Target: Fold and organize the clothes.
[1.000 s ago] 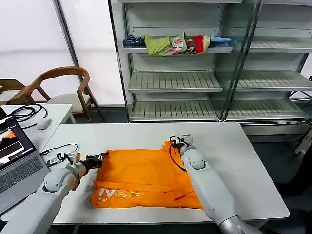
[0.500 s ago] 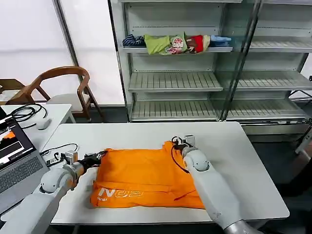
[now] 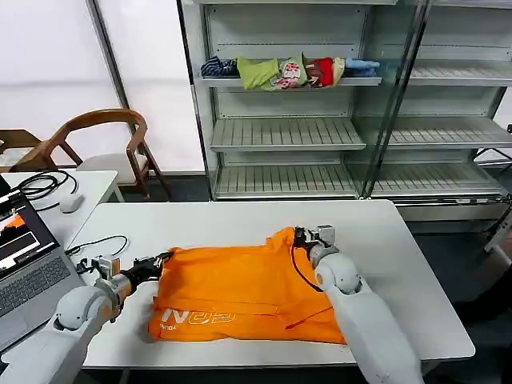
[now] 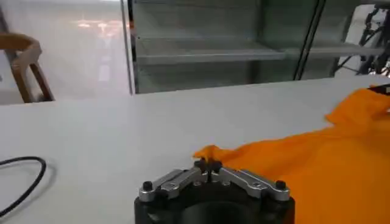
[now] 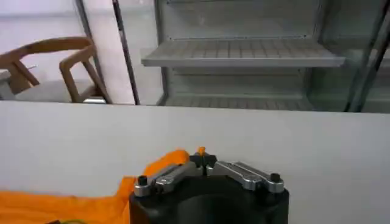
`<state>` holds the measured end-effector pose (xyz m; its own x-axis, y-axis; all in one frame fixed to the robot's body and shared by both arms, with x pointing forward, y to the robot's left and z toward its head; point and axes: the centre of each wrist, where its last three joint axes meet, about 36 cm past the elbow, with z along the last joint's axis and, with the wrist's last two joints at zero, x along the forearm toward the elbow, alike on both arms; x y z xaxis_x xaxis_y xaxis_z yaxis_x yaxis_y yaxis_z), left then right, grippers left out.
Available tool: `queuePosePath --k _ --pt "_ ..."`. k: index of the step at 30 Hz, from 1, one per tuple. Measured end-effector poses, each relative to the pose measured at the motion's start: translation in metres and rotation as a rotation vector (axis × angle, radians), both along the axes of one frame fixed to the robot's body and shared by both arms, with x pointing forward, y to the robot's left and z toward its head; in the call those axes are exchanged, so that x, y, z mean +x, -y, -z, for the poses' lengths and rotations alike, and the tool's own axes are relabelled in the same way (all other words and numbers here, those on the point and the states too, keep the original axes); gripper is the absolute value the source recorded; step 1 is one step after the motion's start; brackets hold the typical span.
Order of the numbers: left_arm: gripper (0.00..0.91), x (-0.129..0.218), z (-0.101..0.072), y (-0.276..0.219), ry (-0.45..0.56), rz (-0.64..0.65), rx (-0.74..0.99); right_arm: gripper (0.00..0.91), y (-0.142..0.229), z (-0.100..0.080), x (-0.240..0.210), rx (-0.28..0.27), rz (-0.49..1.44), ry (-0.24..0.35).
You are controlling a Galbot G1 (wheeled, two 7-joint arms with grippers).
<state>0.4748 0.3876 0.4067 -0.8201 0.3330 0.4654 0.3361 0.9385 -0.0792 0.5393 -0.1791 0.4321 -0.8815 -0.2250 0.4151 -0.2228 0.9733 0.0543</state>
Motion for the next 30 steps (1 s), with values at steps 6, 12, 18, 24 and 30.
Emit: queuePosePath --k 6,12,18,24,30 --pt "0.02 -0.019 -0.002 0.003 0.011 0.002 -0.015 0.0 0.009 -0.005 -0.028 0.003 -0.013 0.021" --pt "0.02 -0.036 -0.003 0.005 0.02 0.0 -0.028 0.0 0.019 -0.004 -0.056 0.003 -0.02 0.028" --pt "0.02 -0.053 -0.004 0.007 0.026 -0.005 -0.039 0.0 0.025 -0.001 -0.081 0.002 -0.028 0.023" --pt "0.02 -0.066 -0.005 0.008 0.026 -0.004 -0.044 0.0 0.03 0.0 -0.1 -0.001 -0.034 0.017" --pt "0.02 -0.074 -0.007 0.006 0.025 -0.006 -0.041 0.0 0.035 0.004 -0.114 -0.007 -0.035 0.006"
